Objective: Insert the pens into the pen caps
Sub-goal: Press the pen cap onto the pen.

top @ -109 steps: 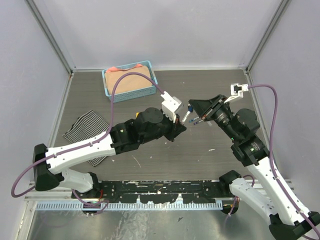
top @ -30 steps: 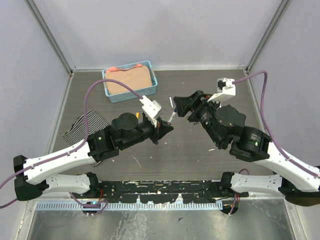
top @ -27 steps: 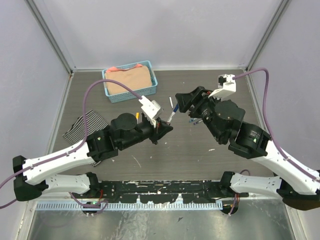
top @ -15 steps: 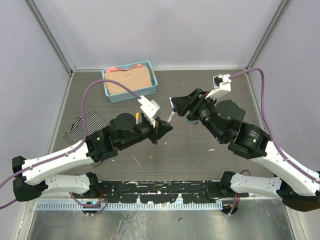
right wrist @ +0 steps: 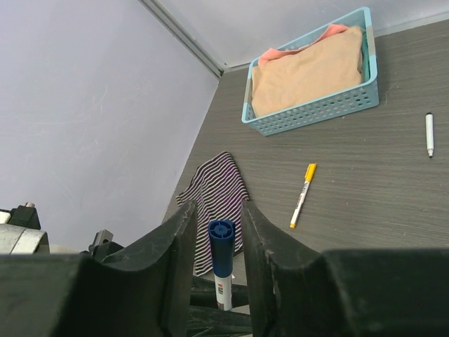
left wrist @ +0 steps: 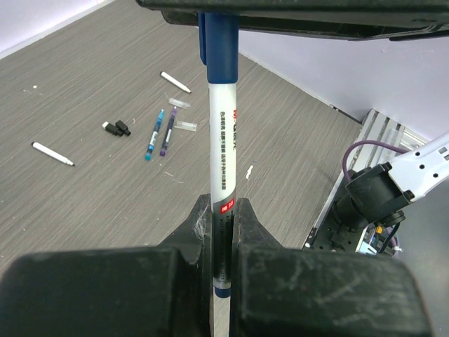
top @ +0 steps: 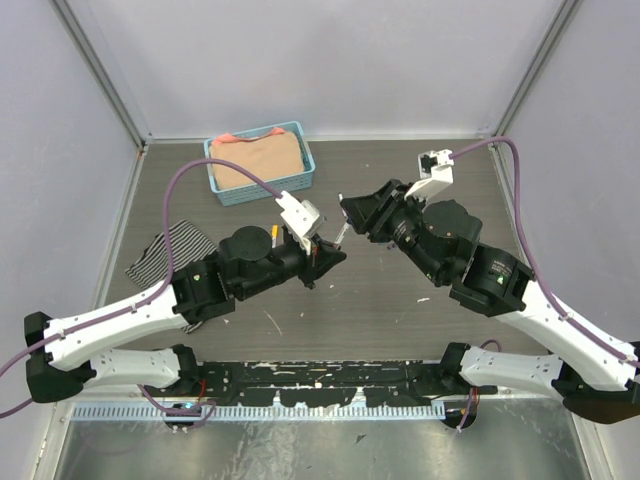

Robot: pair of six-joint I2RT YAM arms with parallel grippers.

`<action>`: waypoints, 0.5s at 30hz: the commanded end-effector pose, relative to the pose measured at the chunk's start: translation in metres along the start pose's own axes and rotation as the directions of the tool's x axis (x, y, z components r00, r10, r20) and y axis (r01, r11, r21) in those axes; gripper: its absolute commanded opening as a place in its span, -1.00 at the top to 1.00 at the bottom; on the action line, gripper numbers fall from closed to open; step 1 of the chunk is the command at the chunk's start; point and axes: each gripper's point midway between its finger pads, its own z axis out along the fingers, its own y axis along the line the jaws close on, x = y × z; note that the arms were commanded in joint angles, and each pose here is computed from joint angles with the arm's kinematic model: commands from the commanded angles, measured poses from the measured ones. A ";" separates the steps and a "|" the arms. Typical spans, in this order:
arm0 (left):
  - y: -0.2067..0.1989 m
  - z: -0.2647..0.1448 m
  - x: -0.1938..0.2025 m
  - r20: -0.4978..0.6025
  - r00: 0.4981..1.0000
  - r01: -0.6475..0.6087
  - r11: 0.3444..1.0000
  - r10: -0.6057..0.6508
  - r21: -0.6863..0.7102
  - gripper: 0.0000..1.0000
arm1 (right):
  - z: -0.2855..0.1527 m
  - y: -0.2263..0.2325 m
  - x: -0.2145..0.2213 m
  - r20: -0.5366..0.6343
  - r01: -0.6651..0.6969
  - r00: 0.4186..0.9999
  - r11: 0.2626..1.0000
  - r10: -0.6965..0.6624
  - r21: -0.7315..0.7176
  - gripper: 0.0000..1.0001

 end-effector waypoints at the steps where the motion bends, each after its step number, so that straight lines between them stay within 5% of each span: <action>1: -0.006 -0.002 -0.012 0.052 0.999 0.006 1.000 -0.008 0.029 1.00 | -0.001 0.013 -0.012 0.037 -0.038 0.999 0.998 0.040 -0.053 0.37; 6: -0.007 -0.003 -0.022 0.067 0.998 0.011 0.999 -0.013 0.031 1.00 | 0.002 0.004 -0.002 0.022 -0.034 0.999 0.999 0.035 -0.030 0.98; 15: -0.013 -0.003 -0.057 0.117 0.992 0.051 0.998 -0.054 0.030 1.00 | -0.003 -0.012 0.019 -0.031 -0.031 0.999 1.000 0.031 -0.001 1.00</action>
